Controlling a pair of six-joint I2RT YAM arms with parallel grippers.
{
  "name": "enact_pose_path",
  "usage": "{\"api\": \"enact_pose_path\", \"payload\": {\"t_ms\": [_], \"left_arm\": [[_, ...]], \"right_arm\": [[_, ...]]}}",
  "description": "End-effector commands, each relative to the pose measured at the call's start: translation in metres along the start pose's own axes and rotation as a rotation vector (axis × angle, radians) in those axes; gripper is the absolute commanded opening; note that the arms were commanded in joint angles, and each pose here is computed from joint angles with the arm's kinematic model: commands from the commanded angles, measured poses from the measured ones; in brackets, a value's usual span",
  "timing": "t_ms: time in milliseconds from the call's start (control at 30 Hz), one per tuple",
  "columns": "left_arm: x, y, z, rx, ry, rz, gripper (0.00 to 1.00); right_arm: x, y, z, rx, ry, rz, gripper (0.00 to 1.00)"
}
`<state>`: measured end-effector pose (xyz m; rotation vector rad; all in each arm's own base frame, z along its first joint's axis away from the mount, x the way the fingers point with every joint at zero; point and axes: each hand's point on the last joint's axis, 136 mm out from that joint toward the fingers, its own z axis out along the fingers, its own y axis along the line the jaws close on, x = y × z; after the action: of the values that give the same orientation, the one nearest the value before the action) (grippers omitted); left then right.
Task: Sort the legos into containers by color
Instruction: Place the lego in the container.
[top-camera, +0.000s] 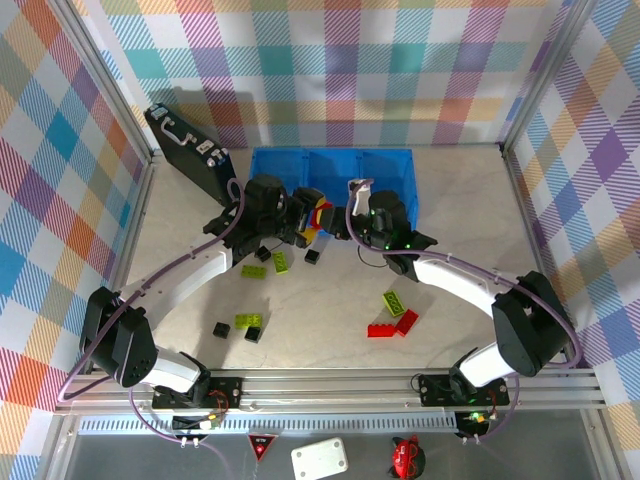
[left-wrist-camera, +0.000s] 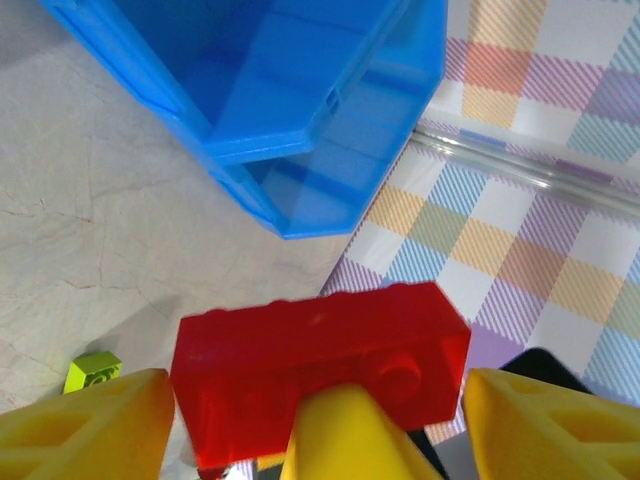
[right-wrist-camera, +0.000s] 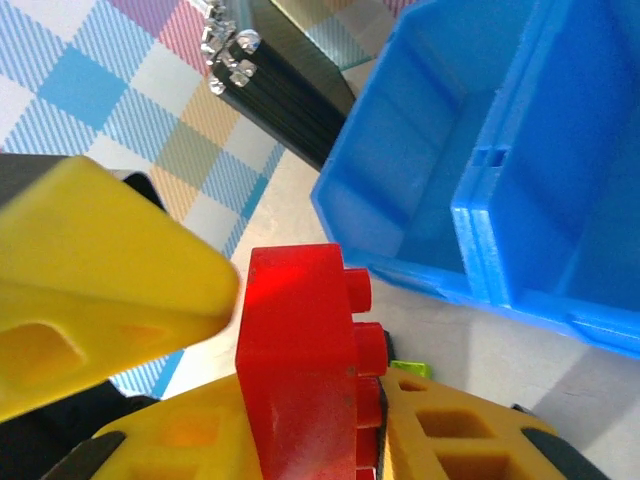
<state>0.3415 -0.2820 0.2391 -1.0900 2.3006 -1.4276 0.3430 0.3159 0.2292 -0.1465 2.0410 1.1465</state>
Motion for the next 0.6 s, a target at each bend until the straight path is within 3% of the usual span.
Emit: {"api": "enact_pose_path", "payload": {"t_ms": [0, 300, 567], "left_arm": [[0.014, -0.007, -0.007, 0.011, 0.044, 0.029, 0.8], [-0.011, 0.014, -0.023, -0.088, -0.031, 0.193, 0.82], [-0.024, 0.03, -0.054, -0.182, -0.084, 0.527, 0.82]], "right_arm": [[-0.02, 0.004, -0.014, 0.035, -0.04, -0.051, 0.29], [-0.036, -0.041, -0.036, 0.225, 0.037, -0.091, 0.28], [-0.051, -0.109, -0.052, 0.45, 0.191, -0.069, 0.29]]}}
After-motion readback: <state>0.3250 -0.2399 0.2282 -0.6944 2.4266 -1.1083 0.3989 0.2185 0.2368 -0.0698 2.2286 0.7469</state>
